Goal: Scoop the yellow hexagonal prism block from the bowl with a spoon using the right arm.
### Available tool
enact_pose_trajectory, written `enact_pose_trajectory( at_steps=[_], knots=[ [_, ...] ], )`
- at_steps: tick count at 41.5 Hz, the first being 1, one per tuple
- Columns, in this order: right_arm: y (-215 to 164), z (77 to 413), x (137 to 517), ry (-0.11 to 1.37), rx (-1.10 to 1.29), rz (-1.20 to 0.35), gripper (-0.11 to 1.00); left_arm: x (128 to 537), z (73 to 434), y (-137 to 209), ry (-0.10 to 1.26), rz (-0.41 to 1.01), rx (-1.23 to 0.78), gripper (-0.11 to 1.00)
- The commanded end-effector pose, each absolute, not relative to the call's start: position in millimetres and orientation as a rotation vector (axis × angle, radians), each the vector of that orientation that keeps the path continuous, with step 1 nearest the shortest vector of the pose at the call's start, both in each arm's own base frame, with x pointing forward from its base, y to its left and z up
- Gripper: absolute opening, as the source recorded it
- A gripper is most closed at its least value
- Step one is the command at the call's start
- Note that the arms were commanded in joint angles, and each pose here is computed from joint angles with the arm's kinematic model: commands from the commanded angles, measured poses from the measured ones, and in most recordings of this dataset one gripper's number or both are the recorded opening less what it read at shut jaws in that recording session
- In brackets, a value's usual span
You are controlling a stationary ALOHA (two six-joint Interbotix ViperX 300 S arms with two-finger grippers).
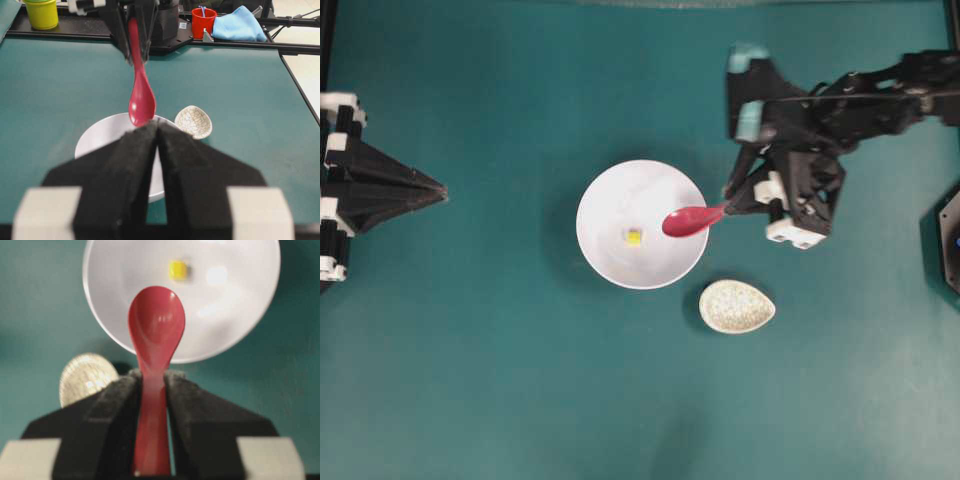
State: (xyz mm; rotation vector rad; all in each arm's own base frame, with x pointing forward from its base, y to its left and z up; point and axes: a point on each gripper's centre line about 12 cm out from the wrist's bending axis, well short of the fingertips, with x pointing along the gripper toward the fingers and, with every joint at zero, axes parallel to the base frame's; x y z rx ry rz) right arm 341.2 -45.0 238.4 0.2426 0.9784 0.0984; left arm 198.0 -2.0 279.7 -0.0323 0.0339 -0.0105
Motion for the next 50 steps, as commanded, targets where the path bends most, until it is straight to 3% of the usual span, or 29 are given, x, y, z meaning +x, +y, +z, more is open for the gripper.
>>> enact_pose_trajectory(
  at_steps=[1, 8, 26, 50],
  knots=[
    [-51.1, 250.9, 351.0, 0.994, 0.223, 0.089, 0.24, 200.6, 288.8, -1.8, 0.009, -0.01, -0.028, 0.08],
    [-52.4, 247.5, 359.5, 1.077, 0.222, 0.072, 0.24, 200.6, 289.0, -1.8, 0.008, -0.01, -0.026, 0.08],
    [-30.7, 236.8, 381.1, 1.111, 0.187, 0.13, 0.24, 200.7, 289.6, -1.8, 0.006, -0.01, -0.025, 0.08],
    [-30.2, 209.7, 395.8, 1.123, 0.186, 0.117, 0.24, 200.6, 289.0, -1.8, 0.008, -0.01, -0.025, 0.08]
  ],
)
